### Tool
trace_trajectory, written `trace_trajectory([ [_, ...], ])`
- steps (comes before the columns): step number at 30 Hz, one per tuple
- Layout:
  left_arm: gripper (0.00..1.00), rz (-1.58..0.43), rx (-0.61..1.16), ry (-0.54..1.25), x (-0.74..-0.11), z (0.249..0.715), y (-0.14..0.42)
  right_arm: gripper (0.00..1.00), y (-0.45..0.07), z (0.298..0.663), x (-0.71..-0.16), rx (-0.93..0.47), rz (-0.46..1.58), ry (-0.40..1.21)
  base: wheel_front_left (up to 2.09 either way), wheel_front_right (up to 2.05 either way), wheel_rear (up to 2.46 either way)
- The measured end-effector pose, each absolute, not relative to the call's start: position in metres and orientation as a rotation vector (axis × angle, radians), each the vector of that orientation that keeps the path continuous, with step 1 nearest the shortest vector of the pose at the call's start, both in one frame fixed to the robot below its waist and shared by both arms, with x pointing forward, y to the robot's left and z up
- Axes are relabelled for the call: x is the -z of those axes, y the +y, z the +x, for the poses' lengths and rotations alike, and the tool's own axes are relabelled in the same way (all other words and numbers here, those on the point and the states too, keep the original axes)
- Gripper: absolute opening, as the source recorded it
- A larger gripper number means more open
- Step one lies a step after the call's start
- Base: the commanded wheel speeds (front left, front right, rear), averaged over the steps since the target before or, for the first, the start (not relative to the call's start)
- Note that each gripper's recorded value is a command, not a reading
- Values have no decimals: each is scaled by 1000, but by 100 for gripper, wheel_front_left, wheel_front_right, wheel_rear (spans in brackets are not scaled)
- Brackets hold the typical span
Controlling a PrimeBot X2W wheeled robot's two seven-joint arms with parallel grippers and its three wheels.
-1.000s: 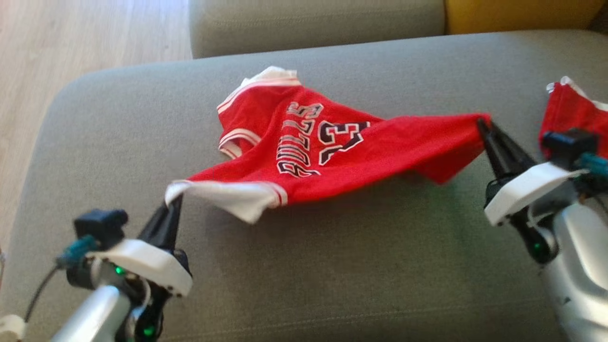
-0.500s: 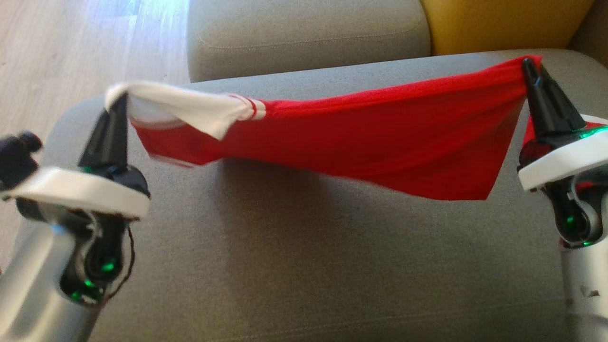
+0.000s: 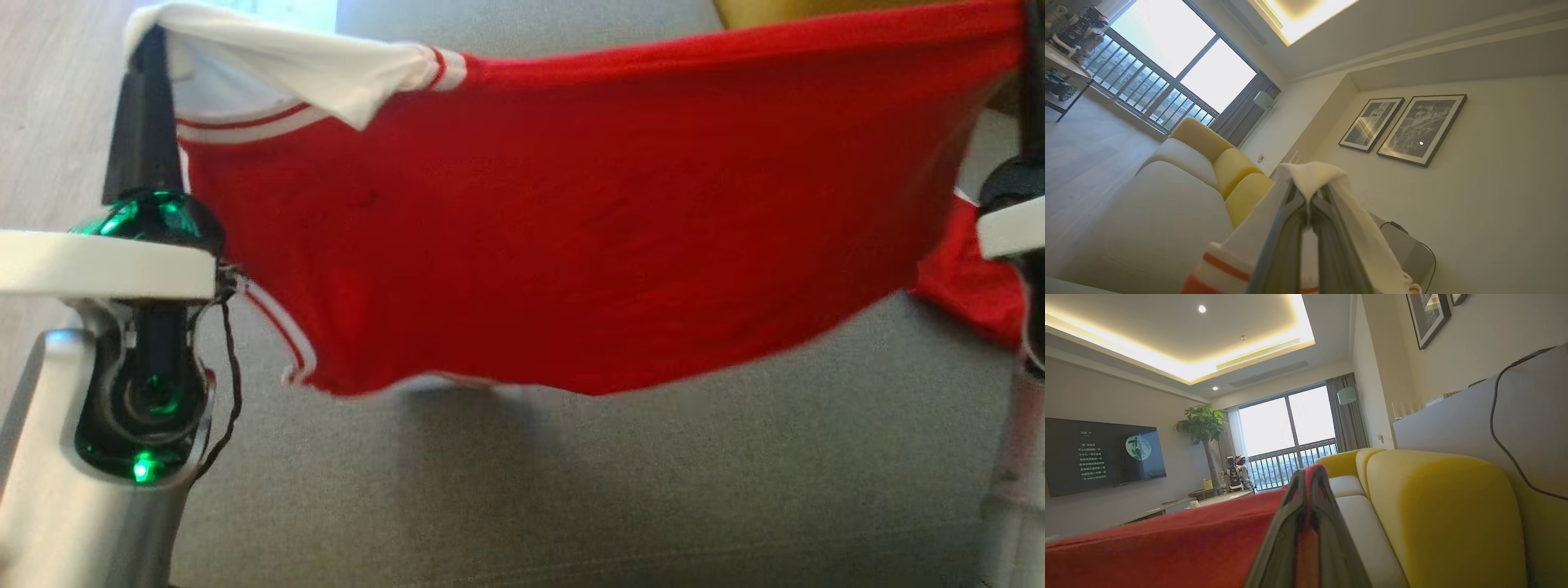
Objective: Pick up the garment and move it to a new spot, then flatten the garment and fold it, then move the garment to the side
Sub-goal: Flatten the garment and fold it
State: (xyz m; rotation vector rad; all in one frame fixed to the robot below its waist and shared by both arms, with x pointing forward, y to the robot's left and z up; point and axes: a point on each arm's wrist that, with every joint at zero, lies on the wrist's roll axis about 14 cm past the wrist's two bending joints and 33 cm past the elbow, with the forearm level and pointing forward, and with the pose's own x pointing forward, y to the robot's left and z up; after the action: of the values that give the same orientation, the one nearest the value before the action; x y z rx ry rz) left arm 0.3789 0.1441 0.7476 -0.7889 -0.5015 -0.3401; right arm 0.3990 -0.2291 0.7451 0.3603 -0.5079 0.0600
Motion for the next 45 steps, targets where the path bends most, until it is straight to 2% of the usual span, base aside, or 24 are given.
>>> trace_trajectory([
  [6, 0, -946, 310, -541, -750, 372, 154, 0, -229, 394, -745, -79, 390, -487, 0, 0, 0],
  [13, 0, -938, 286, -508, -745, 397, 157, 0, -225, 420, -715, -83, 421, -355, 0, 0, 0],
  [17, 0, -917, 278, -472, -748, 435, 155, 0, -217, 457, -695, -96, 446, -254, 0, 0, 0],
  [21, 0, -807, 277, -446, -763, 494, 146, 0, -202, 510, -708, -123, 429, -237, 0, 0, 0],
  [24, 0, -694, 280, -479, -786, 540, 142, 0, -191, 553, -739, -138, 391, -309, 0, 0, 0],
  [25, 0, -658, 256, -511, -802, 571, 144, 0, -190, 580, -761, -129, 371, -377, 0, 0, 0],
  [30, 0, -564, 230, -702, -841, 622, 148, 0, -211, 628, -794, -43, 383, -597, 0, 0, 0],
  [33, 0, -567, 232, -696, -823, 650, 146, 0, -215, 653, -770, -10, 395, -606, 0, 0, 0],
  [38, 0, -522, 227, -610, -766, 681, 136, 0, -209, 688, -691, 7, 416, -436, 0, 0, 0],
  [44, 0, -360, 263, -412, -666, 688, 124, 0, -181, 701, -593, -26, 463, -195, 0, 0, 0],
  [45, 0, -360, 263, -412, -666, 688, 124, 0, -181, 701, -593, -26, 463, -195, 0, 0, 0],
])
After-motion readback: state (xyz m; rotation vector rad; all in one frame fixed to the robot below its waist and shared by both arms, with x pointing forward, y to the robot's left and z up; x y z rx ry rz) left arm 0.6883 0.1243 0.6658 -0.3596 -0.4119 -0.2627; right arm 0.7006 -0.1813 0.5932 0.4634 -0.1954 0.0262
